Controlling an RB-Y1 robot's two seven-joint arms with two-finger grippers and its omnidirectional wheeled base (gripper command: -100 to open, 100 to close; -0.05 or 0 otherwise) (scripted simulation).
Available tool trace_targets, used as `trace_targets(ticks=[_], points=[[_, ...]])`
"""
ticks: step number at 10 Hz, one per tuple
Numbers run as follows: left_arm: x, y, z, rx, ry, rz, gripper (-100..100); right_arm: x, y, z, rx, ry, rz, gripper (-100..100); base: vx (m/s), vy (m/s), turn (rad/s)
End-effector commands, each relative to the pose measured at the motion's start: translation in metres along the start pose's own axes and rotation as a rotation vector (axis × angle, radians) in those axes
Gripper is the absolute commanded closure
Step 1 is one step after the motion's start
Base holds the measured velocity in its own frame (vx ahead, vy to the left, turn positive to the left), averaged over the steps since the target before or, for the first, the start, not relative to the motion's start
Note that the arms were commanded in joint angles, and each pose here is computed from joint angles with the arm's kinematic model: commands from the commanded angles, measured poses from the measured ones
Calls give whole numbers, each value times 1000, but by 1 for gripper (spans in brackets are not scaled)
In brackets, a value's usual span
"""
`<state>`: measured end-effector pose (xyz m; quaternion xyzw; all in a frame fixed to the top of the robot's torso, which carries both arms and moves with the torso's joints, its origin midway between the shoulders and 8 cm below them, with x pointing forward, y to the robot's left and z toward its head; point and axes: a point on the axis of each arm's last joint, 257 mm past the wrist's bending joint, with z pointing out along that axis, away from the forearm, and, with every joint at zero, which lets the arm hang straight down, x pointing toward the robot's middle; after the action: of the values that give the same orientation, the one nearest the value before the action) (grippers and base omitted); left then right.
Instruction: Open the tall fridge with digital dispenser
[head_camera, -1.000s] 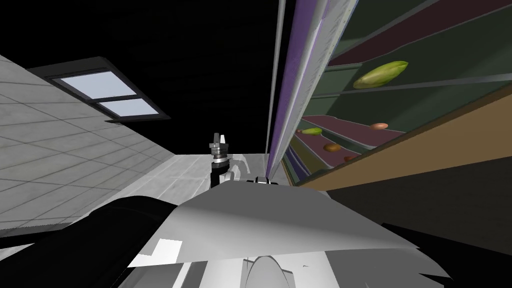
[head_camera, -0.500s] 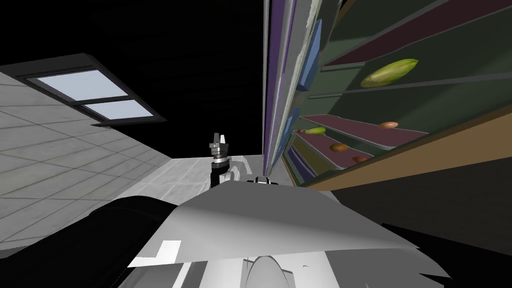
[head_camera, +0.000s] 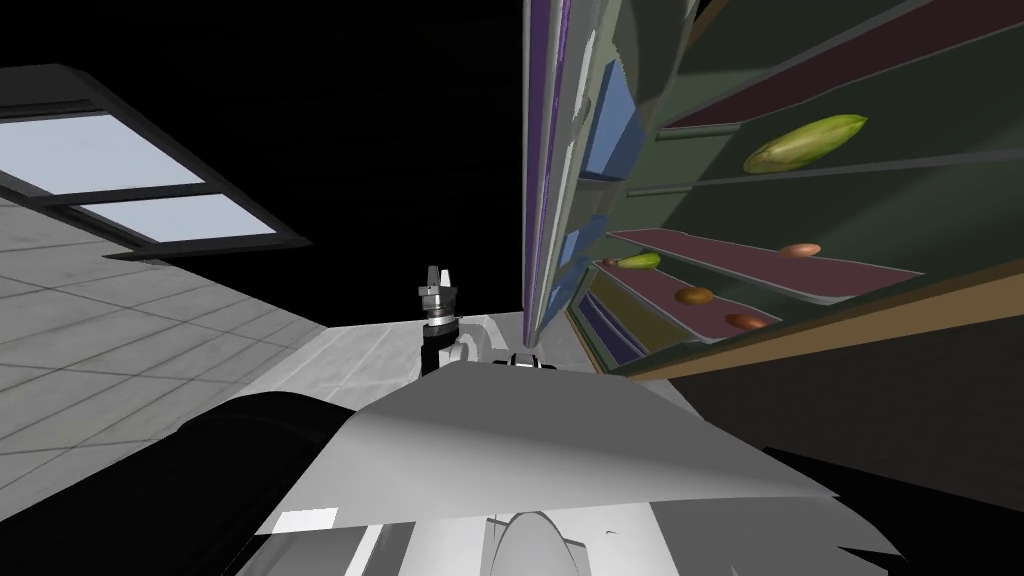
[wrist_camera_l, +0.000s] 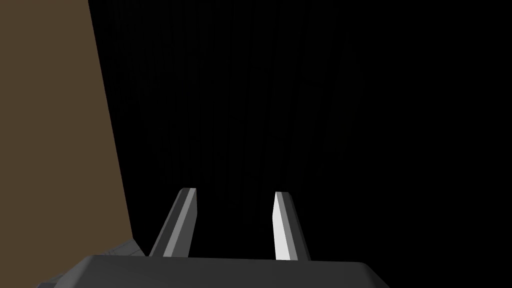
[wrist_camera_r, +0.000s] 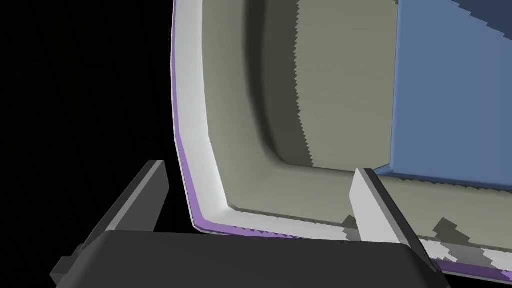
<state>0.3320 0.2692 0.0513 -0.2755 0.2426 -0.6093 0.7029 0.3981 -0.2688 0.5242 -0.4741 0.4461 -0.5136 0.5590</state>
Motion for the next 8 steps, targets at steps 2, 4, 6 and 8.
trace_targets(ticks=[2,4,6,8], points=[[0,0,0,0,0,0,0,9,10,0,-27,19,10,-100,75,204,-112],[0,0,0,0,0,0,0,1,9,-3,-35,40,-34,-100,85,201,-80],[0,0,0,0,0,0,0,-10,5,-6,-34,56,-81,-100,26,88,-26],[0,0,0,0,0,0,0,-23,1,-8,-31,72,-132,-100,1,16,-14]])
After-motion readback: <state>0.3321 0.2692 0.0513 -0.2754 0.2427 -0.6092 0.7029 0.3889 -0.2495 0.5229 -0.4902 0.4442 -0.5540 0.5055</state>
